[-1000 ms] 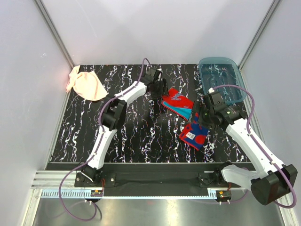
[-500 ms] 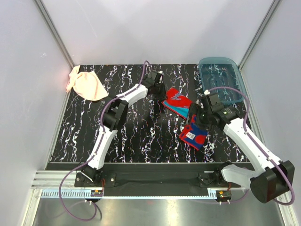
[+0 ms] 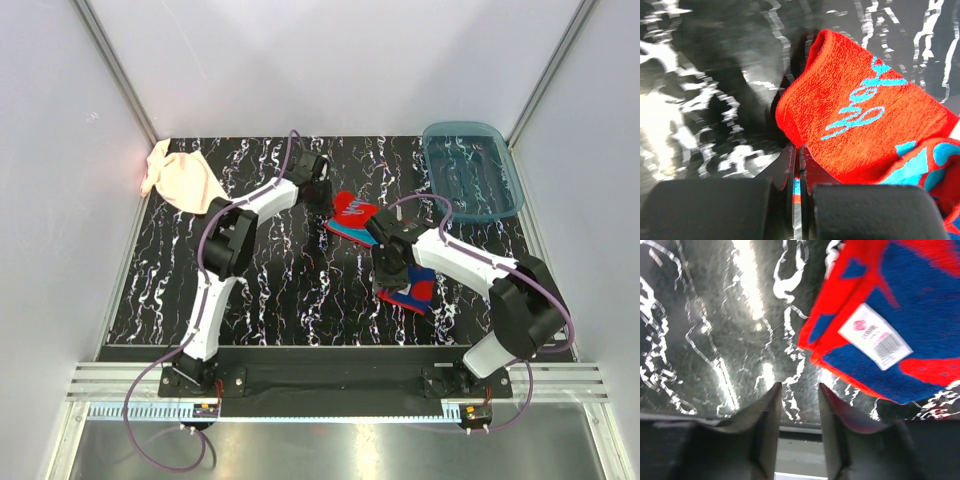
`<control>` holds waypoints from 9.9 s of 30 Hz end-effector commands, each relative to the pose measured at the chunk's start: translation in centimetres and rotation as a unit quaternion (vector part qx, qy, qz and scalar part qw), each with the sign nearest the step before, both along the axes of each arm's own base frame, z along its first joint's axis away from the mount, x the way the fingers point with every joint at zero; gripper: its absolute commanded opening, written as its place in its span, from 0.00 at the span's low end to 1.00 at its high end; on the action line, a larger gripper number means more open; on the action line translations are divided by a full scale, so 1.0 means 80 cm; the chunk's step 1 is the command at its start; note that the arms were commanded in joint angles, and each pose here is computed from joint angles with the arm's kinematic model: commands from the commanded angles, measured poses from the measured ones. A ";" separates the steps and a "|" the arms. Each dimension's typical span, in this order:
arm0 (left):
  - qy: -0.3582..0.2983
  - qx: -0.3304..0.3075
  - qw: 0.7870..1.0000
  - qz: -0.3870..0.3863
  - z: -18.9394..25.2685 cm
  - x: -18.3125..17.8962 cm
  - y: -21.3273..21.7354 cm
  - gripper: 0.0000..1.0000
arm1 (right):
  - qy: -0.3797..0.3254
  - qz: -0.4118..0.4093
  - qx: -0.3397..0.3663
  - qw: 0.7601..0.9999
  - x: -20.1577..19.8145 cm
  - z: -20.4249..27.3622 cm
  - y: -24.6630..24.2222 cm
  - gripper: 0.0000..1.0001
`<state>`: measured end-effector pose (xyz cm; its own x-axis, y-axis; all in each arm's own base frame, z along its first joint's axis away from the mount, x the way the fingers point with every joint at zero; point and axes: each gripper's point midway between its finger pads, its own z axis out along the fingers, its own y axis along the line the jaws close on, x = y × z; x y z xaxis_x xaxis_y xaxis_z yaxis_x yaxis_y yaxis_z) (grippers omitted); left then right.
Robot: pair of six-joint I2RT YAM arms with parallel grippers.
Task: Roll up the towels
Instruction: Flatten the towel, then fold the towel
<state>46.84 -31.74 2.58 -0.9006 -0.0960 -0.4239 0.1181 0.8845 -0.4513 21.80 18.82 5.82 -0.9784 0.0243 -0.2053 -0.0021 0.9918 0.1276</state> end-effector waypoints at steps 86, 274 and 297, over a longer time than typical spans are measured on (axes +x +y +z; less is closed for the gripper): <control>-0.139 0.041 0.979 0.144 0.262 -0.098 0.290 0.41 | -0.288 -0.053 0.117 0.949 0.214 0.288 -0.052 0.00; -0.015 0.040 0.922 0.386 0.067 -0.316 0.346 0.00 | -0.102 -0.304 0.088 0.943 -0.005 -0.003 -0.110 0.00; -0.020 0.045 0.933 0.356 0.101 -0.158 0.326 0.00 | -0.147 -0.219 0.075 0.962 0.181 0.072 -0.078 0.00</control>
<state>30.46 -5.41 8.38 -0.6362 -0.6418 -0.4281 -0.5527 0.7663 -0.3275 33.52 12.87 10.03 -0.7909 0.4853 -0.3729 0.3846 0.8681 0.3139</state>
